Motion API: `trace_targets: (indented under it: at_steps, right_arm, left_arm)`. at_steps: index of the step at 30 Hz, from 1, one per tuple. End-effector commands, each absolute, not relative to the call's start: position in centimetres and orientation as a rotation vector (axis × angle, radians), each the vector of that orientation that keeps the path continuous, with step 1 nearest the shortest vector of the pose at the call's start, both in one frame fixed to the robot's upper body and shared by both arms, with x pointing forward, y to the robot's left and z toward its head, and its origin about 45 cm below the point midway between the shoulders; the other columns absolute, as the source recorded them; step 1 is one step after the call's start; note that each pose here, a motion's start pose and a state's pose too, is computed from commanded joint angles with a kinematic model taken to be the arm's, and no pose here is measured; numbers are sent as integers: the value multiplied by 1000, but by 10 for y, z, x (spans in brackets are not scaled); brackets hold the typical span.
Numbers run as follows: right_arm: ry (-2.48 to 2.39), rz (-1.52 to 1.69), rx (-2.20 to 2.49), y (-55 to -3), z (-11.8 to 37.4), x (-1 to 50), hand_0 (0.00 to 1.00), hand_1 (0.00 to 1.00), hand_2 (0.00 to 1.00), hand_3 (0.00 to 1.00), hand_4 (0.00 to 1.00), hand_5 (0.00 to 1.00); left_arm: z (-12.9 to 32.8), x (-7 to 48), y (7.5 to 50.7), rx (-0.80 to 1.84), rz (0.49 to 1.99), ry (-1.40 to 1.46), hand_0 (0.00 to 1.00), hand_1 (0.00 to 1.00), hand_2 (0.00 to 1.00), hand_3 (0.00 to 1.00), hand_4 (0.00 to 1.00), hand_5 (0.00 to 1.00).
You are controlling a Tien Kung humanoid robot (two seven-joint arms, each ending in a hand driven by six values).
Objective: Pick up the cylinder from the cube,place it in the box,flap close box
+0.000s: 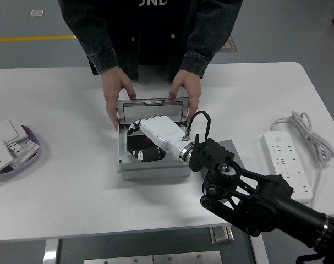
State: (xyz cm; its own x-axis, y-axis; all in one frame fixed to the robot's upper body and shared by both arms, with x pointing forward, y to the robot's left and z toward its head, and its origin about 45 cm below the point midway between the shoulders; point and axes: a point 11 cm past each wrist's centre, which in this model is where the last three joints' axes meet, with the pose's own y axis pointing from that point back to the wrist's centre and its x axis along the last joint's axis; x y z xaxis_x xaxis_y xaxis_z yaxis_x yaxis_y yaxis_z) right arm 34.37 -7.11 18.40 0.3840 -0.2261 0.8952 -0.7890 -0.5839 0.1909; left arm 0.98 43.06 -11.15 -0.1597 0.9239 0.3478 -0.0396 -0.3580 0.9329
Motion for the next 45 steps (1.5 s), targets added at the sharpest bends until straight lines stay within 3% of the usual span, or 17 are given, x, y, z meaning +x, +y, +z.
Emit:
trace_targets:
  at_steps: [7,16,27,45]
  right_arm:
    - [-973,992,2273,-78,205,335,787,695,699,717,739,415]
    - [-1088,859,2375,-89,246,359,738,664,682,703,746,421]
    - [-1128,975,2290,-99,280,390,738,666,680,705,740,412]
    - [-1070,919,2174,-127,243,400,728,662,682,709,743,415]
  left_arm:
    - [-112,6,429,1347,1615,1083,577,612,608,659,648,124]
    - [-112,7,430,1352,1613,1080,576,612,608,659,648,124]
    - [-112,7,431,1357,1607,1077,576,612,608,659,648,124]
    - [-112,10,429,1352,1604,1075,576,612,607,659,648,124]
